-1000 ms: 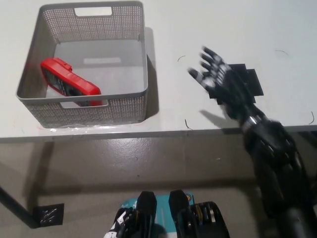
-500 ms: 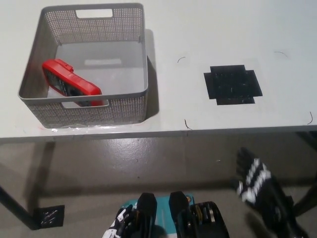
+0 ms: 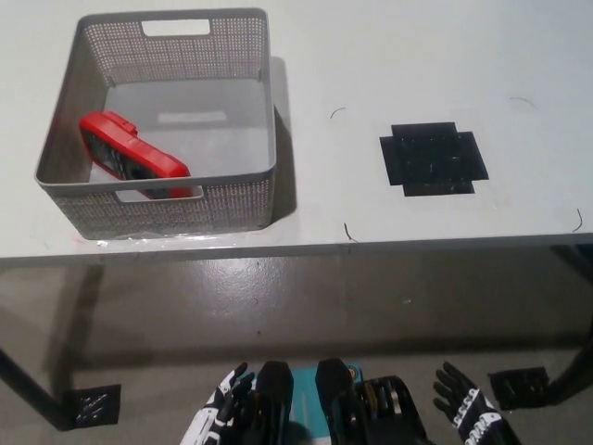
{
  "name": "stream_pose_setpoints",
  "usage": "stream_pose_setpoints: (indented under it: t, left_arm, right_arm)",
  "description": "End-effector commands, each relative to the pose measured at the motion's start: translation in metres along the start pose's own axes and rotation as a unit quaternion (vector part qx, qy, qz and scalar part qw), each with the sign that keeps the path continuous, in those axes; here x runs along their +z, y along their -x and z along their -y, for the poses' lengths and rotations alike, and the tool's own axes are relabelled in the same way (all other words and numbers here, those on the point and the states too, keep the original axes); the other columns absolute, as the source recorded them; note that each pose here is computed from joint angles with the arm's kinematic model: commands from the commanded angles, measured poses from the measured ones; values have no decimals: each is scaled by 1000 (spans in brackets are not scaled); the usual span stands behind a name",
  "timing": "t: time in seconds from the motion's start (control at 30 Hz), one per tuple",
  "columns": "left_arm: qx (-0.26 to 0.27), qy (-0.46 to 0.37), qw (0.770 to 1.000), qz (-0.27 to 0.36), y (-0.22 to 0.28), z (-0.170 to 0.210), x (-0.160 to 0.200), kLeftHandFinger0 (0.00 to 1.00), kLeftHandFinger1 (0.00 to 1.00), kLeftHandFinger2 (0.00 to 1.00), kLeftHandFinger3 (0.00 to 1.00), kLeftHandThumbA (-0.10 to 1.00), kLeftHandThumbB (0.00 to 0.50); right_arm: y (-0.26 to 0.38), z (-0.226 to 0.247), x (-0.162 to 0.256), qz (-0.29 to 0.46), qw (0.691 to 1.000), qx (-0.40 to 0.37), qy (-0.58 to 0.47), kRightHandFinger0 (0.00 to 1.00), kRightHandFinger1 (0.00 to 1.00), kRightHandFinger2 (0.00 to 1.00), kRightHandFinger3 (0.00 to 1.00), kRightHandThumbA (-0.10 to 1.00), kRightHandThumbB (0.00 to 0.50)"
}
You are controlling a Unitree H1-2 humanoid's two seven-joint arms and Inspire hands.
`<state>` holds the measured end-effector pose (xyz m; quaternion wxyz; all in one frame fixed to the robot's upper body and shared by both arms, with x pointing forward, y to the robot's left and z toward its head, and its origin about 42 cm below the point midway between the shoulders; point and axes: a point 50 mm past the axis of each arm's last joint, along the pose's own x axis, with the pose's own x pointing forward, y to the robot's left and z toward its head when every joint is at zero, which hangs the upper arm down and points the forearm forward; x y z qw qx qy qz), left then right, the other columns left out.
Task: Use the right hand to pick up a multimeter on the right side and put it into a container on the left side
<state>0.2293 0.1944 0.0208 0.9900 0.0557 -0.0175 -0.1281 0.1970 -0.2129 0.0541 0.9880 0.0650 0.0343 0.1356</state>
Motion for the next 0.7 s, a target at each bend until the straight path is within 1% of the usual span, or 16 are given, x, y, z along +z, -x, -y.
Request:
stream_pose_setpoints:
  t: [0.0,0.1,0.17,0.27,0.3,0.33,0.4,0.43,0.47,0.5,0.57,0.67]
  left_arm:
    - [21,6,997,71,-29,-10,28,1000,1000,1000,1000,1000,402]
    - [21,3,996,84,-41,-10,38,1000,1000,1000,1000,1000,414]
    - [23,-2,995,95,-46,-15,44,1000,1000,1000,1000,1000,406]
    - [32,1,995,94,-45,-15,47,1000,1000,1000,1000,1000,422]
    - [30,4,995,94,-45,-14,47,1000,1000,1000,1000,1000,415]
    - [29,2,995,93,-46,-14,46,1000,1000,1000,1000,1000,405]
    - [27,3,995,95,-49,-14,45,1000,1000,1000,1000,1000,407]
    - [27,1,995,96,-51,-14,46,1000,1000,1000,1000,1000,407]
    - [27,1,995,97,-52,-15,46,1000,1000,1000,1000,1000,399]
    - [28,0,995,92,-53,-15,45,1000,1000,1000,1000,1000,413]
    - [27,-1,995,92,-56,-15,46,1000,1000,1000,1000,1000,412]
    - [28,-7,995,92,-60,-17,44,1000,1000,1000,1000,1000,394]
  right_arm:
    - [-24,21,7,86,995,23,53,1000,1000,1000,1000,1000,372]
    - [-36,31,12,92,994,25,55,1000,1000,1000,1000,1000,373]
    - [-46,33,15,96,994,25,46,1000,1000,1000,1000,1000,343]
    - [-50,35,14,94,994,23,45,1000,1000,1000,1000,1000,333]
    - [-50,37,13,92,995,20,41,1000,1000,1000,1000,1000,326]
    - [-51,39,12,86,995,12,39,1000,1000,1000,1000,1000,326]
    - [-53,41,12,82,996,3,39,1000,1000,1000,1000,1000,344]
    - [-55,42,13,82,996,2,41,1000,1000,1000,1000,1000,345]
    - [-56,43,14,82,996,2,43,1000,1000,1000,1000,1000,340]
    - [-58,42,15,79,996,2,40,1000,1000,1000,1000,1000,340]
    - [-60,43,17,80,996,2,41,1000,1000,1000,1000,1000,324]
    - [-62,43,18,80,996,2,45,1000,1000,1000,1000,1000,320]
